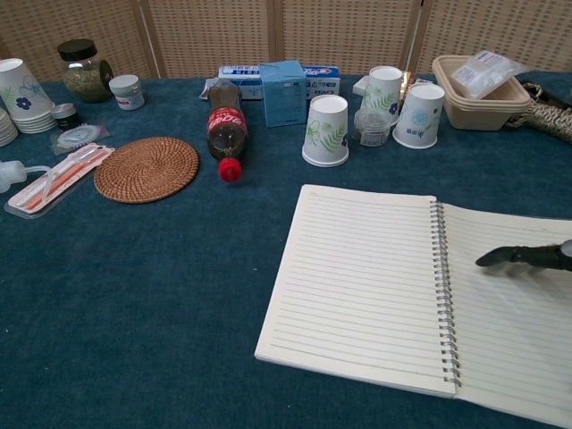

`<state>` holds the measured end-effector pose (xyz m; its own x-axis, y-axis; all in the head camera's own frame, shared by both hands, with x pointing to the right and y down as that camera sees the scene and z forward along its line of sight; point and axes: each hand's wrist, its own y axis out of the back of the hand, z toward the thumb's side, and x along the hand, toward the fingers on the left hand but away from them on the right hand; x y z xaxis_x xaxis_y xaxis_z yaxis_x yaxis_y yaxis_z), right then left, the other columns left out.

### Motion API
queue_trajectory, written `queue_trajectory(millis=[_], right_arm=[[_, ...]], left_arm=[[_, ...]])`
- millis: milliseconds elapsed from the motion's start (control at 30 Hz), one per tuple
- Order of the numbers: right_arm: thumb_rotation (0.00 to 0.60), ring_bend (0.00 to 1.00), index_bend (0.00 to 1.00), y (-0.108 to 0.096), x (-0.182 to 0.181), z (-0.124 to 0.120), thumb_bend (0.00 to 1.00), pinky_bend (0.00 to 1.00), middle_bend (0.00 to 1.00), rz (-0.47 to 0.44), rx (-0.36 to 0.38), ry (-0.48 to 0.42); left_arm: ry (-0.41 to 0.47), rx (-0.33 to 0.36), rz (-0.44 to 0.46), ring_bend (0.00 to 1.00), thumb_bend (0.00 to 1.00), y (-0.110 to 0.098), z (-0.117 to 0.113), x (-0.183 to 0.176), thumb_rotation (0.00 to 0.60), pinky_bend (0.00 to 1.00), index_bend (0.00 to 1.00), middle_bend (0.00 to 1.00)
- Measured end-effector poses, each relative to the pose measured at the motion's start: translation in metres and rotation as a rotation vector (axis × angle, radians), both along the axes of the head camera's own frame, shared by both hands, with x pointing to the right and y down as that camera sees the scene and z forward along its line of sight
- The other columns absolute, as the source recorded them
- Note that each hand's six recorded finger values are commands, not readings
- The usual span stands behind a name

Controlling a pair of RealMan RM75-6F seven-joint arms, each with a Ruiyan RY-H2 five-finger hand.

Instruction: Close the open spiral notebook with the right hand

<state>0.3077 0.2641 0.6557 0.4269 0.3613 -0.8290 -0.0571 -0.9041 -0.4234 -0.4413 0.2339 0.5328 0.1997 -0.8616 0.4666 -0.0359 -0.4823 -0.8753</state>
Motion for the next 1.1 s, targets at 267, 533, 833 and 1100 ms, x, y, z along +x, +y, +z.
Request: queue_trajectory(millis=[267, 533, 833, 1100], right_arm=[[0.459, 0.13, 0.01, 0.014, 0.021, -0.010, 0.09, 0.34, 0.16, 0.006, 0.001, 0.019], [0.425, 0.13, 0.02, 0.019, 0.032, -0.021, 0.10, 0.36, 0.14, 0.022, 0.013, 0.018], [0.368, 0.06, 0.00, 0.014, 0.029, -0.037, 0.17, 0.25, 0.00, 0.017, 0.105, -0.031], [0.418, 0.00, 0.00, 0.017, 0.039, -0.046, 0.19, 0.12, 0.00, 0.011, 0.283, -0.069]], left_arm=[[0.001, -0.005, 0.006, 0.00, 0.07, 0.000, 0.003, 0.003, 0.600, 0.04, 0.00, 0.00], [0.005, -0.005, 0.010, 0.00, 0.07, -0.001, 0.004, 0.006, 0.600, 0.04, 0.00, 0.00], [0.004, -0.006, 0.007, 0.00, 0.07, 0.000, 0.004, 0.005, 0.600, 0.04, 0.00, 0.00], [0.003, -0.003, 0.007, 0.00, 0.07, -0.002, 0.004, 0.003, 0.600, 0.04, 0.00, 0.00]])
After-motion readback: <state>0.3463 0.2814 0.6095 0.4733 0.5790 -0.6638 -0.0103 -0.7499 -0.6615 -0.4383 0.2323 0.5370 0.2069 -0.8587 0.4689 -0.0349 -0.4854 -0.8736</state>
